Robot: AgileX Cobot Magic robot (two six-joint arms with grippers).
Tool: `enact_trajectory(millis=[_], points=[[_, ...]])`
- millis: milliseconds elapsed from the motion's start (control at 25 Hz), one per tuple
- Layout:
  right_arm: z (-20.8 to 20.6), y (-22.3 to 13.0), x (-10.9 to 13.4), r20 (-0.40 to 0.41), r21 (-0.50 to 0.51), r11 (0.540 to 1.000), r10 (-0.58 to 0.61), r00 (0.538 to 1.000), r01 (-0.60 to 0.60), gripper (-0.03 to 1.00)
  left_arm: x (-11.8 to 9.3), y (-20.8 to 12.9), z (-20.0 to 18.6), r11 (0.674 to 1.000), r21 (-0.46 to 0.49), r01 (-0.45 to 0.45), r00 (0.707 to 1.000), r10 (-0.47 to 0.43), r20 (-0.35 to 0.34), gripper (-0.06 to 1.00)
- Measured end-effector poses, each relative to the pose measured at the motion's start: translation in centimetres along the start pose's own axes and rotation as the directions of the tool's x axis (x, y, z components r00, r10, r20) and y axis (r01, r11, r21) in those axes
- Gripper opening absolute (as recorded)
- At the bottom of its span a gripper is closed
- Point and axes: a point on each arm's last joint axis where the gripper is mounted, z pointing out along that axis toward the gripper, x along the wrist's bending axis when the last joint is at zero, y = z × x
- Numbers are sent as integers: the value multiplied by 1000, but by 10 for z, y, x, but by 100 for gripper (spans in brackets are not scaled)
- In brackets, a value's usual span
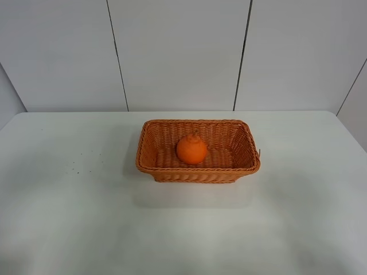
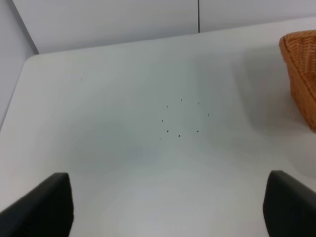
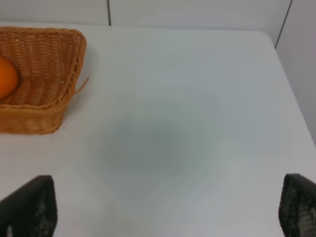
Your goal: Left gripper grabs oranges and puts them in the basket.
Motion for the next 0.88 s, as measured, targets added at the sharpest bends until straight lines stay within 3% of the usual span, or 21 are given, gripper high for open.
enact_trajectory(millis=[320,640,880], points=[[0,0,0,0,0,1000,0,1000,0,69,-9,-24,-14,999,-43,21,999,-19,45,88],[0,0,0,0,0,1000,0,1000,0,69,-17,-37,-5,1000,25,9,993,-12,115,87],[0,0,0,0,0,1000,0,1000,0,69,-14,-38,-4,999,32,0,996,-3,86,86]])
